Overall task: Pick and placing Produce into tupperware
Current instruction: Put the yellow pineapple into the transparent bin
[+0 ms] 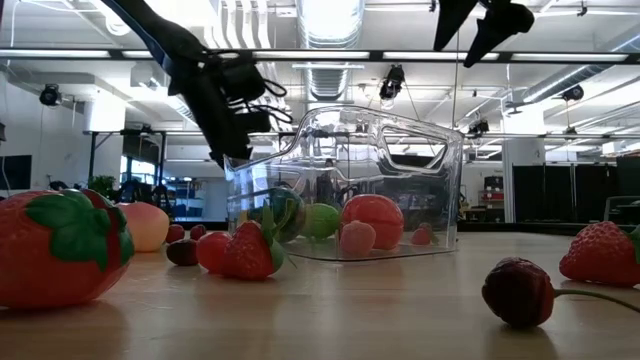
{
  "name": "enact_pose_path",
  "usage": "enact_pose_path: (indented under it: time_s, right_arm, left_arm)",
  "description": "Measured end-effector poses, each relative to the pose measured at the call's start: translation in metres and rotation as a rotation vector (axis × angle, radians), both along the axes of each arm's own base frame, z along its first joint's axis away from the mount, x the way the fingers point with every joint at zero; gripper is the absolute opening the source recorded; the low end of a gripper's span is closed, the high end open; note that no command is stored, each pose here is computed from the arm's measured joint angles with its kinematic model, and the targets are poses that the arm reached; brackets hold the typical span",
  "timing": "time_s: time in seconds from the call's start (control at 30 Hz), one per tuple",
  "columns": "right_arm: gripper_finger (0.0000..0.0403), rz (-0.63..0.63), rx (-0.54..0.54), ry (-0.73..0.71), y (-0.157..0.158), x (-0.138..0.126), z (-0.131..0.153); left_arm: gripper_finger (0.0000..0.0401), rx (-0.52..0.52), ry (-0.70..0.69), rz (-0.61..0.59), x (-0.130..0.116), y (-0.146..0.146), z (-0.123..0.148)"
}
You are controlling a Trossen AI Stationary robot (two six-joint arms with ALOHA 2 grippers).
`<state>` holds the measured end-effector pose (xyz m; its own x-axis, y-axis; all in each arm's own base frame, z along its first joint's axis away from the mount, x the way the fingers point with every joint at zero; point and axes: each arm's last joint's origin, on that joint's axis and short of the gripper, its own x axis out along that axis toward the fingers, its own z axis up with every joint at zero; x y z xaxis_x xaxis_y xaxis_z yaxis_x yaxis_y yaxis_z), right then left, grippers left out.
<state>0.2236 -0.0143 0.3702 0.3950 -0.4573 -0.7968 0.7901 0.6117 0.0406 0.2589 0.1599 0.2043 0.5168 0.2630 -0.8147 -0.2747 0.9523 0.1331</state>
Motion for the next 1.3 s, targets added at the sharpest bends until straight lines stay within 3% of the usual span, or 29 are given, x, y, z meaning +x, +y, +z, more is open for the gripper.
enact_pose_path:
  time_s: [0.17, 0.3, 0.57, 1.3]
  right_arm:
    - [0.0354, 0.0, 0.0, 0.017, 0.0, -0.001, -0.001]
    - [0.0354, 0.002, -0.006, 0.024, 0.0, -0.002, -0.001]
    - [0.0354, -0.005, -0.026, 0.031, -0.001, -0.002, -0.002]
    - [0.0354, -0.015, -0.023, 0.027, -0.001, -0.002, -0.002]
  left_arm:
    - [0.0276, 0.011, 0.013, -0.089, -0.002, 0.003, -0.004]
    - [0.0276, -0.037, 0.009, -0.118, 0.0, 0.004, -0.012]
    - [0.0276, -0.057, 0.103, -0.032, 0.01, 0.012, -0.035]
    - [0.0276, -0.064, 0.108, -0.069, 0.022, 0.005, -0.04]
